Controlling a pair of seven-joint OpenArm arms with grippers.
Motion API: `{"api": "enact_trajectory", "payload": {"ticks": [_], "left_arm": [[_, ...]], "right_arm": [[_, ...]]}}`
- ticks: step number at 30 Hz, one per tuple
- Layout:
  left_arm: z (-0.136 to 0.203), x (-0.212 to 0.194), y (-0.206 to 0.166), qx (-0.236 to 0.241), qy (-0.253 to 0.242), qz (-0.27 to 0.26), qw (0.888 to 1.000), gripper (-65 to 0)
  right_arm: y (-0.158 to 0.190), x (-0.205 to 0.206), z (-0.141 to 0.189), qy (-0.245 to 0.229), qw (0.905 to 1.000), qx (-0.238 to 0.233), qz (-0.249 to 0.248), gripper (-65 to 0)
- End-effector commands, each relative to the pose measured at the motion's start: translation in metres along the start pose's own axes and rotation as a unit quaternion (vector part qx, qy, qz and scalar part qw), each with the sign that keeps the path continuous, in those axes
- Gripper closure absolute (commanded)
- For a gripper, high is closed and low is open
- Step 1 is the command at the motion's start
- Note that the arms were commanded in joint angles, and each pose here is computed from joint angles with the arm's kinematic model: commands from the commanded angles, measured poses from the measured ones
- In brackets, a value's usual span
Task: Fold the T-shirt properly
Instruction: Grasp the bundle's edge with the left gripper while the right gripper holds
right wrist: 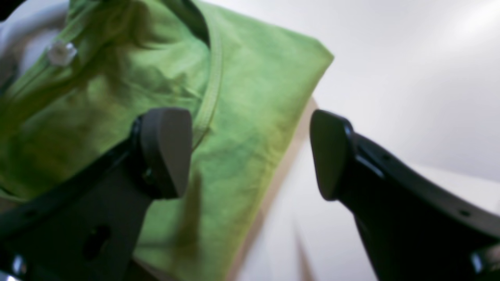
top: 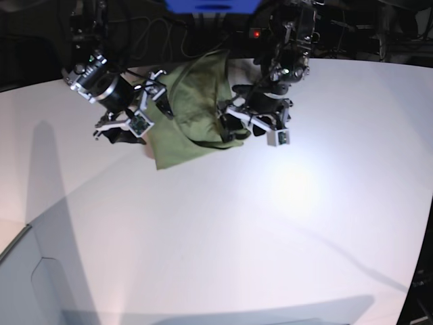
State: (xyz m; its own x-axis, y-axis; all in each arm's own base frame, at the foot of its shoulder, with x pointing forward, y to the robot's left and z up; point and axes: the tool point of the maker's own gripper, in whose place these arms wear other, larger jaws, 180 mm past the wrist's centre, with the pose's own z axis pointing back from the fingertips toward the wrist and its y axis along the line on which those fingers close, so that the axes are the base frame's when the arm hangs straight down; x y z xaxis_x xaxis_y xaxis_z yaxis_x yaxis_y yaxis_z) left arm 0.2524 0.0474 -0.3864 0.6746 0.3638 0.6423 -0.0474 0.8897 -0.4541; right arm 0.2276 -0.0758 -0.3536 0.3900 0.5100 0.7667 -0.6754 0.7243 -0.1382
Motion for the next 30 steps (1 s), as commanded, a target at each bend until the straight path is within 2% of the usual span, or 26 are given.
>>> {"api": "enact_trajectory", "payload": {"ticks": [1, 15, 19, 24, 30], "left_arm": [[0.001, 0.012, -0.006, -0.010, -0.021, -0.001, 1.000, -47.2], [0.005, 0.012, -0.005, -0.009, -0.019, -0.002, 1.000, -47.1], [0.016, 0.017, -0.013, -0.031, -0.025, 0.033, 0.999, -47.1], [0.011, 0.016, 0.001, -0.029, -0.018, 0.076, 0.996, -47.1], [-0.002, 0.007, 0.006, -0.024, -0.001, 0.082, 0.996, -47.1]], "right_arm": [[-0.002, 0.010, 0.003, -0.020, 0.9997, 0.004, 0.012, -45.6], [-0.003, 0.010, 0.004, -0.019, 0.9997, 0.003, 0.014, -45.6], [-0.003, 0.010, 0.004, -0.019, 0.9997, 0.003, 0.014, -45.6], [-0.003, 0.010, 0.004, -0.019, 0.9997, 0.003, 0.014, -45.6], [-0.003, 0.009, 0.003, -0.019, 0.9997, 0.004, 0.013, -45.6]]}}
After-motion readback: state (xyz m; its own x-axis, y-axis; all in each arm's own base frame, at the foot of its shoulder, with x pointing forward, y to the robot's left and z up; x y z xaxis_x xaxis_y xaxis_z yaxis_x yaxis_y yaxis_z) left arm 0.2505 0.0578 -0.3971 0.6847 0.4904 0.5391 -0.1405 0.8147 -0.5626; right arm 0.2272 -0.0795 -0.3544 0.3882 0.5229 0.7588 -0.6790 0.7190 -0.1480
